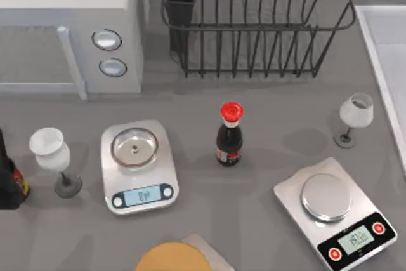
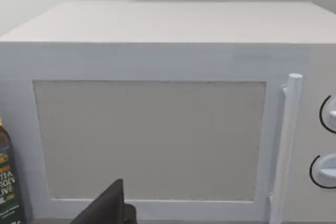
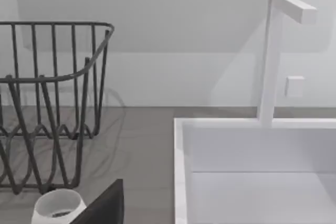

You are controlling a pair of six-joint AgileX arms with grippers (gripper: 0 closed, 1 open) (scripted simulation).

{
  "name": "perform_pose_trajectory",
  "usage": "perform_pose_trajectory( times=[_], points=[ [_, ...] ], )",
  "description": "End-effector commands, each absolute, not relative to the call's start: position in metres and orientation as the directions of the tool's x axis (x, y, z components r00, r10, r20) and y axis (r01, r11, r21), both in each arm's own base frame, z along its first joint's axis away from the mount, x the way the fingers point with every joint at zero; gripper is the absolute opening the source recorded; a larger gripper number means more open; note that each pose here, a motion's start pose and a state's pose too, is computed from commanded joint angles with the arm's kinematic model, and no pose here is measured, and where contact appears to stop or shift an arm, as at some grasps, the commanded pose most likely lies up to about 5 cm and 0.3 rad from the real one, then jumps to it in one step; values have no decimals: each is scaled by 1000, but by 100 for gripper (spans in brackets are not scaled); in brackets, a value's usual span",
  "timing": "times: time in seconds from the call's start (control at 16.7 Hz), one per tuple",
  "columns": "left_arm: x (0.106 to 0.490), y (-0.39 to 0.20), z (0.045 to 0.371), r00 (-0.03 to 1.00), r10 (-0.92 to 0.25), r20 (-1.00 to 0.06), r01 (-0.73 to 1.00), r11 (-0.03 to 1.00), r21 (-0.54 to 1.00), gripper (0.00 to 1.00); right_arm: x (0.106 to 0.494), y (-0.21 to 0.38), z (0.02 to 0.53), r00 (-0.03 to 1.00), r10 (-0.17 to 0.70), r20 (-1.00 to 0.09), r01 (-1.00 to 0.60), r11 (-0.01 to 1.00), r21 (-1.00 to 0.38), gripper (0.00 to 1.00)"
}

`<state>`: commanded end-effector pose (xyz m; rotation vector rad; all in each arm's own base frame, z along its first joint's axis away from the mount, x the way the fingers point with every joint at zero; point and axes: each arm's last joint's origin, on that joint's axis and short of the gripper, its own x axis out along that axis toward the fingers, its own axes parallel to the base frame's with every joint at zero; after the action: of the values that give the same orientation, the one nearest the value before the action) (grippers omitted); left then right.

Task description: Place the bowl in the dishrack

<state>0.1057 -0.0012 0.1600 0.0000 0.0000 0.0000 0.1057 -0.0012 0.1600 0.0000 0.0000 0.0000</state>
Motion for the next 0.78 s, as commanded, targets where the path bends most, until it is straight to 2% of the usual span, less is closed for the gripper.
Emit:
perform_pose_trajectory(
  times=[0.18,0.36,0.6,0.78],
  points=[
    [106,-1,160,1000,0,0,0,1000,0,100,106,-2,162,1000,-6,-11,6,1000,-6,100],
    [106,-1,160,1000,0,0,0,1000,0,100,107,-7,178,994,-52,-98,47,998,-52,100],
    [106,-1,160,1000,0,0,0,1000,0,100,119,-22,214,924,-158,-348,111,982,-152,100],
    [106,-1,160,1000,0,0,0,1000,0,100,144,-44,232,763,-217,-609,110,972,-208,100]
  ],
)
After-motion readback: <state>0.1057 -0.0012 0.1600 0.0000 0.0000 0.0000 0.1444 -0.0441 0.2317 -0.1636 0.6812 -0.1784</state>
